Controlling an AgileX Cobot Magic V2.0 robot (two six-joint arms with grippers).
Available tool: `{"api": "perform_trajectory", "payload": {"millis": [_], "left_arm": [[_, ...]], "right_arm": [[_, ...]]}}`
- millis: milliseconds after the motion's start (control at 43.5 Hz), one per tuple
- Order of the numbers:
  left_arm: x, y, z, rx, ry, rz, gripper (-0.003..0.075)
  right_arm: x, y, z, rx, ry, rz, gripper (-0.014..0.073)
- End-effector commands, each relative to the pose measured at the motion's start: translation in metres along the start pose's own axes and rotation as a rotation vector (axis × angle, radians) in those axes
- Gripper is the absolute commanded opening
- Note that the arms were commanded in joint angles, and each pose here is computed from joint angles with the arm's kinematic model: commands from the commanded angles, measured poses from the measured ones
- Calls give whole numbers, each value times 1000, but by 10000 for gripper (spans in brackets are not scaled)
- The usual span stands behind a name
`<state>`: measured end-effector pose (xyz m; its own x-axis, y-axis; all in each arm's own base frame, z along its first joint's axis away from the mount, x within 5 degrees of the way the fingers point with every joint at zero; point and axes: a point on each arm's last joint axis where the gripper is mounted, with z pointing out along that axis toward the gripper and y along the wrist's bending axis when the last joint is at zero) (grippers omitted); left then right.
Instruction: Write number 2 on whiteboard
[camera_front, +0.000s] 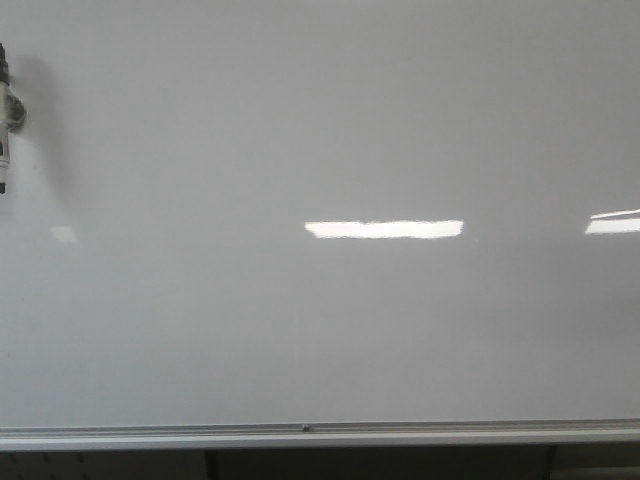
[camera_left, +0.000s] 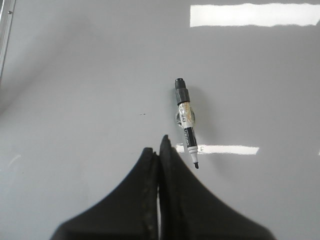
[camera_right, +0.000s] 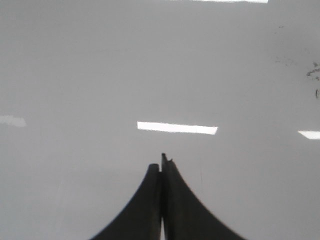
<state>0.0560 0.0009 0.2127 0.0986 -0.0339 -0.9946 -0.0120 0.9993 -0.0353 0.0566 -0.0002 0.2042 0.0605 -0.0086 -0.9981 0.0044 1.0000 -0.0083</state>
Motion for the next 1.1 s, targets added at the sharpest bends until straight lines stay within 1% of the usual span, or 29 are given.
{"api": "perform_trajectory", "payload": {"millis": [0, 758, 965, 1079], "left_arm": [[2, 0, -2, 9, -77, -5, -20], [2, 0, -2, 9, -77, -5, -20], [2, 0, -2, 10, -84, -2, -20], [-3, -1, -2, 12, -113, 6, -20]], "right_arm": [[-9, 0, -2, 4, -103, -5, -66], [-9, 0, -2, 4, -103, -5, -66], [-15, -1, -3, 7, -160, 0, -66], [-21, -1, -4, 9, -178, 47, -66]]}}
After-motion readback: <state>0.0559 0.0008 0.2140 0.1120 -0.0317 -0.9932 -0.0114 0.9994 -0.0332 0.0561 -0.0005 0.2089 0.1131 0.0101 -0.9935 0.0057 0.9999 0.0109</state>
